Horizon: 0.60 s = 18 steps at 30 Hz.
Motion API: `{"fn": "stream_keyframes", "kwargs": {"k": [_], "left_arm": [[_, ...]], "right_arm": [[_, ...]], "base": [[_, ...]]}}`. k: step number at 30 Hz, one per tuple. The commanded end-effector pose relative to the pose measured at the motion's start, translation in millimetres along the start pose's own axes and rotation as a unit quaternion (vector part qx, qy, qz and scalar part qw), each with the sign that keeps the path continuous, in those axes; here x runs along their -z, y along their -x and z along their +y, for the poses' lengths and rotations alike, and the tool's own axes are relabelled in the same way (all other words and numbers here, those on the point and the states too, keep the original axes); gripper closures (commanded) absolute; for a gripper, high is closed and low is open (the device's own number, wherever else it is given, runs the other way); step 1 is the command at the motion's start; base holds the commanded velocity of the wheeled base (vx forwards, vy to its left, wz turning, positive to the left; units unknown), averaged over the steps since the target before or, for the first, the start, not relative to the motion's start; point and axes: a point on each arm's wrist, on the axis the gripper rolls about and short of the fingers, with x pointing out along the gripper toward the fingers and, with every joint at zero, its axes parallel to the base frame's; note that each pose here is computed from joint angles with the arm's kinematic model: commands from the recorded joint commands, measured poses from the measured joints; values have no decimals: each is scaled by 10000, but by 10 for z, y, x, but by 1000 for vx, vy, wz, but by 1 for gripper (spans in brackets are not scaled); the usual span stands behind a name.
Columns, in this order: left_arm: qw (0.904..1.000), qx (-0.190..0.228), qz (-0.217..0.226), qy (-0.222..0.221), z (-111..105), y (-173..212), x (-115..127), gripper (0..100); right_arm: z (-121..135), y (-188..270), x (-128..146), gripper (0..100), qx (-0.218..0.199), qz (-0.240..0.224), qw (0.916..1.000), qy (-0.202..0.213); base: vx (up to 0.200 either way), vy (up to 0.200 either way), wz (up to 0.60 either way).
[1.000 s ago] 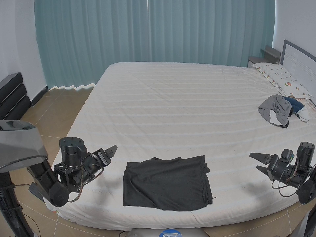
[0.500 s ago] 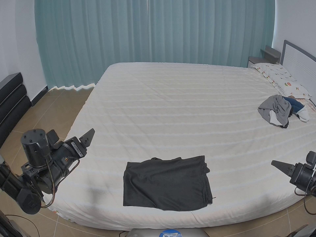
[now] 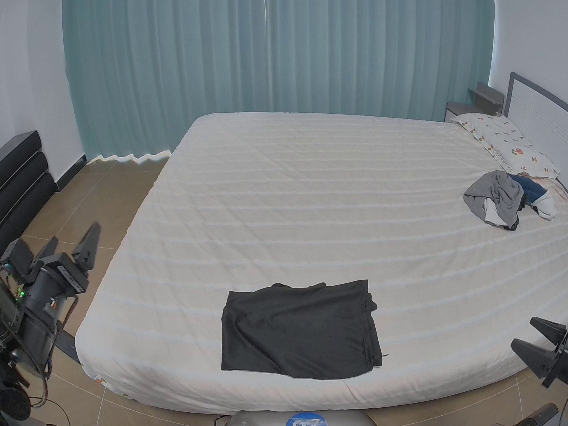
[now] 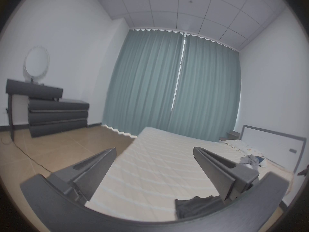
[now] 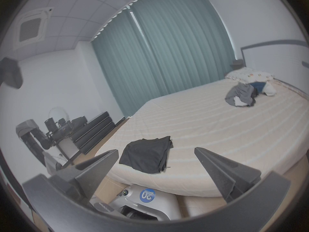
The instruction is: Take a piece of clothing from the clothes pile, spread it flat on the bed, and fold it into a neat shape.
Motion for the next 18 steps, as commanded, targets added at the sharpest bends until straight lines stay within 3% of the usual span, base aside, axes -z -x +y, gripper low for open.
{"fn": "stream_keyframes", "kwargs": {"k": [1, 9, 12, 15, 18], "left_arm": [[9978, -210, -607, -176, 205, 427, -147, 0], [9957, -504, -325, -700, 452, 871, -70, 0], [9923, -883, -192, -846, 587, 1077, 42, 0], [9903, -1056, -293, -851, 637, 1180, 76, 0], [9858, -1370, -491, -843, 688, 1316, 127, 0]], "right_arm": [[118, 299, 148, 0, -407, -569, 9962, 517], [183, 555, 379, 0, -467, -939, 9915, 776], [179, 574, 475, 0, -323, -919, 9895, 1067], [184, 581, 465, 0, -296, -946, 9884, 1151], [156, 563, 486, 0, 53, -949, 9871, 1291]], "base": [[0, 0, 0], [0, 0, 0], [0, 0, 0], [0, 0, 0], [0, 0, 0]]}}
